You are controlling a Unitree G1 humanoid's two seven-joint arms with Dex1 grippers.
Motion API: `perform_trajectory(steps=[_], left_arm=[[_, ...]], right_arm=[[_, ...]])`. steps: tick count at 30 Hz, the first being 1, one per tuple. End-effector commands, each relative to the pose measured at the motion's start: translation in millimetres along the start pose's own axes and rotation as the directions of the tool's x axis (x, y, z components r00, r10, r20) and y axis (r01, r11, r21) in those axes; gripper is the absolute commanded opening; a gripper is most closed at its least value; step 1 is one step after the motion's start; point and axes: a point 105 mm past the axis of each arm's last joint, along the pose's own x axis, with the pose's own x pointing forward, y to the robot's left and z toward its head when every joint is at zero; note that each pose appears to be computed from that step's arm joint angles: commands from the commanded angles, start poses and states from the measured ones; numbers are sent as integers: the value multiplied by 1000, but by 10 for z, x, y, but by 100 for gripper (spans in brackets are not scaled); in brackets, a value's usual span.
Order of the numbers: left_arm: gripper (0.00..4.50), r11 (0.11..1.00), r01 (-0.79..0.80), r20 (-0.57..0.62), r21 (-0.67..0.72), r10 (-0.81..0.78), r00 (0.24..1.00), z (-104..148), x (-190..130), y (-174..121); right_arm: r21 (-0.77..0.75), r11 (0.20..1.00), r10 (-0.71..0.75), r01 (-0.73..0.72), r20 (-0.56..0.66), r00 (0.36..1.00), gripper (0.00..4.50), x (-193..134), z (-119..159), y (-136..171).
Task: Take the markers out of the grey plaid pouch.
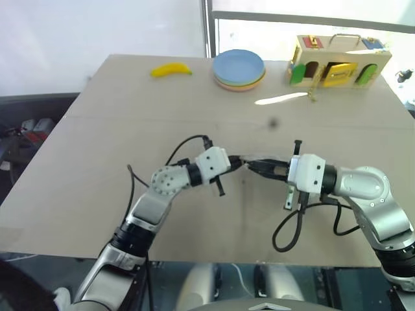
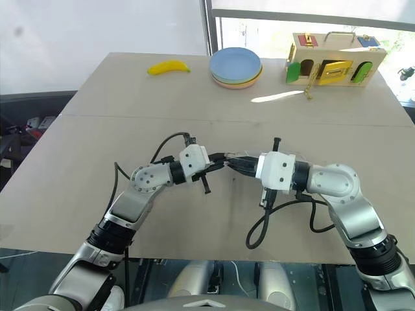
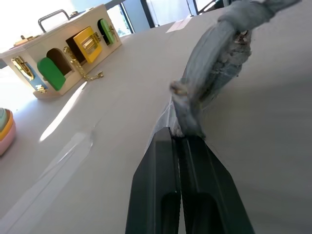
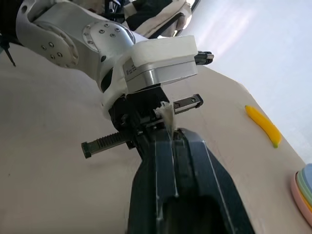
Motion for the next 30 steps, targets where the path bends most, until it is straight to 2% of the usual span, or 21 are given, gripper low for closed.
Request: perform_trajectory(steps=[1,4,7,10,18,22,27,30], left_arm=[[0,999,-18,31,27,17,999,88,-24,43],[0,999,-26,27,24,25,999,76,-29,53],[0,999,-41,18,20,40,999,48,-48,73],[0,999,-47,8,18,47,999,5,-74,71],[0,996,-85,-8,5,85,996,-45,-135,120],[0,994,-111,-25,-3,110,994,-94,-178,150],[0,989,-144,-24,-27,143,989,-108,-165,190],[0,988,-147,-10,-37,147,989,-73,-130,191]], right_arm=[[54,994,-97,93,65,993,7,-50,176,-158],[167,973,-177,162,81,981,7,-108,206,-256],[352,898,-313,265,87,946,7,-297,192,-417],[487,779,-473,396,42,880,7,-545,79,-613],[565,577,-647,590,-125,752,7,-1056,-304,-779],[553,570,-649,608,-151,746,7,-1161,-369,-745],[592,678,-529,436,-19,848,7,-778,-44,-589],[585,729,-446,356,11,895,7,-601,53,-449]])
